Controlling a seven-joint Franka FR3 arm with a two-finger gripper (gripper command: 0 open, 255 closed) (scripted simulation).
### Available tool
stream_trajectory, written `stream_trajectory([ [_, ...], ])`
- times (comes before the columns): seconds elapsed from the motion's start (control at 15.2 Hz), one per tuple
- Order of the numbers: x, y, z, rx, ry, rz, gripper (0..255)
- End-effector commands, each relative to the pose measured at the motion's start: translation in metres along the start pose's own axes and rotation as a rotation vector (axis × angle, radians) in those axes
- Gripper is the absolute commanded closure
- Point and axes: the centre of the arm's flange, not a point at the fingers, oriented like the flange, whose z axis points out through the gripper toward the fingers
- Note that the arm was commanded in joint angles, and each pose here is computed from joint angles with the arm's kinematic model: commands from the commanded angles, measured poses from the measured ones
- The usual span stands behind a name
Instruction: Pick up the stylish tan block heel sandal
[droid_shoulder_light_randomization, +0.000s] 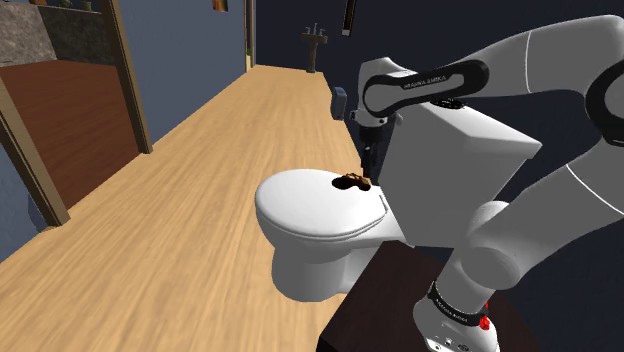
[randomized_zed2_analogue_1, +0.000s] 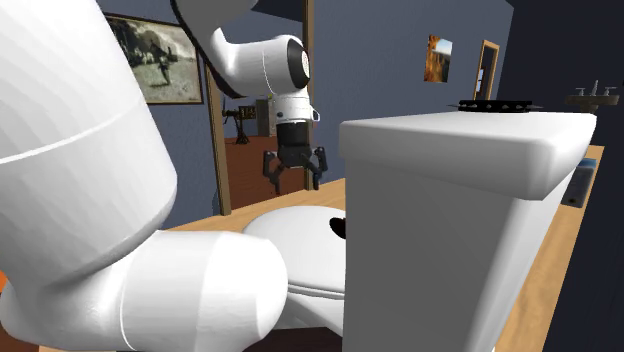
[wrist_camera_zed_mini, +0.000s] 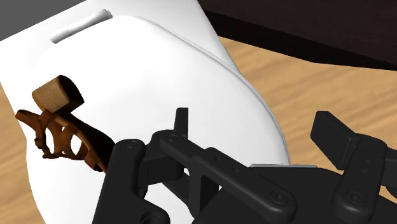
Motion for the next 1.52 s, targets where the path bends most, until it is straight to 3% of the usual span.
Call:
stream_trajectory([
  [0.0, 0.009, 0.021, 0.013, -0.007, -0.005, -0.019, 0],
  [1.06, 0.103, 0.184, 0.099, -0.056, -0.047, -0.156, 0],
  [1.45, 0.112, 0.189, 0.128, -0.058, -0.049, -0.161, 0],
])
